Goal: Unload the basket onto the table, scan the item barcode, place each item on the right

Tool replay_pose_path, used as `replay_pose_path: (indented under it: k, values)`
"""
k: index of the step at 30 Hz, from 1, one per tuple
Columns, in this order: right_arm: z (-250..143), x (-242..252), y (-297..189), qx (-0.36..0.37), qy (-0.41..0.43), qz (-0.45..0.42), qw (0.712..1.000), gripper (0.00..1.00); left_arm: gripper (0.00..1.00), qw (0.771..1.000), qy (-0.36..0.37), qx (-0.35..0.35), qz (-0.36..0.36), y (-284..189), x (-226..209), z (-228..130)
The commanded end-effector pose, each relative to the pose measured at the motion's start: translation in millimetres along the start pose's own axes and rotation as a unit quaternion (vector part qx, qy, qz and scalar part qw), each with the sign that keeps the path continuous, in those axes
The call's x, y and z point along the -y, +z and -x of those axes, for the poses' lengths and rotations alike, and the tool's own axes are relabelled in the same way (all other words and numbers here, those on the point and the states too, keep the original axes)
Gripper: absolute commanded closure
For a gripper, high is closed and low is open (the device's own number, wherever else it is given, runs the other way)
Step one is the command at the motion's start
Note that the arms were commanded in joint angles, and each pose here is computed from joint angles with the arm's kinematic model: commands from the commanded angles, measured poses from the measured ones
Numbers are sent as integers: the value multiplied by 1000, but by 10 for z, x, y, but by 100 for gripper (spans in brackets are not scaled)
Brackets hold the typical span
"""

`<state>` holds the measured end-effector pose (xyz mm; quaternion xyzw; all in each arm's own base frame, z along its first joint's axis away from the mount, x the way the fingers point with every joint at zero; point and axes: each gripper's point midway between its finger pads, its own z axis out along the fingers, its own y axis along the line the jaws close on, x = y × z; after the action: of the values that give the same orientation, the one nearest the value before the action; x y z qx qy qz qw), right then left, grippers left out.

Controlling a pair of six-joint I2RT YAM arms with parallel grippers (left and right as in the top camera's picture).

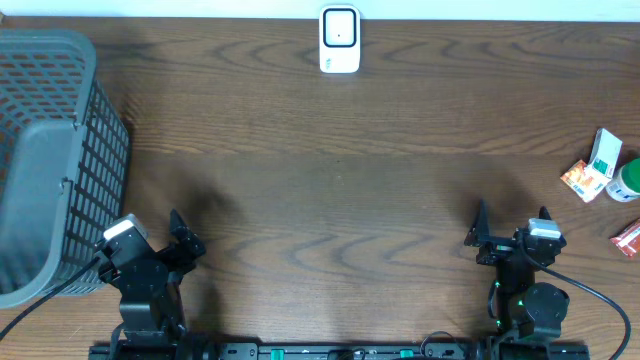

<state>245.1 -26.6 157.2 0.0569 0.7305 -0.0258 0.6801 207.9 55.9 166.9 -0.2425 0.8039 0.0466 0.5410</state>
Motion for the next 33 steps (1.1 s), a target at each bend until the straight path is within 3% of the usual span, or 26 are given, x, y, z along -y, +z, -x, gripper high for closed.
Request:
replay_pose_path:
  k: [1,12,17,25,33]
  values:
    - [-1,4,-3,1,7,0,1000,1,1,1000,-2,2,3,-1,-13,6]
    - [-2,4,-3,0,7,0,1000,1,1,1000,-1,10,1,-25,-17,28]
    - [-1,4,-3,1,7,0,1000,1,1,999,-10,14,-36,-1,83,-60]
    - [-1,4,-3,1,7,0,1000,1,1,982,-63,148,-100,176,247,68]
    - [-1,4,-3,1,7,0,1000,1,1,988,-10,127,-93,311,235,-186]
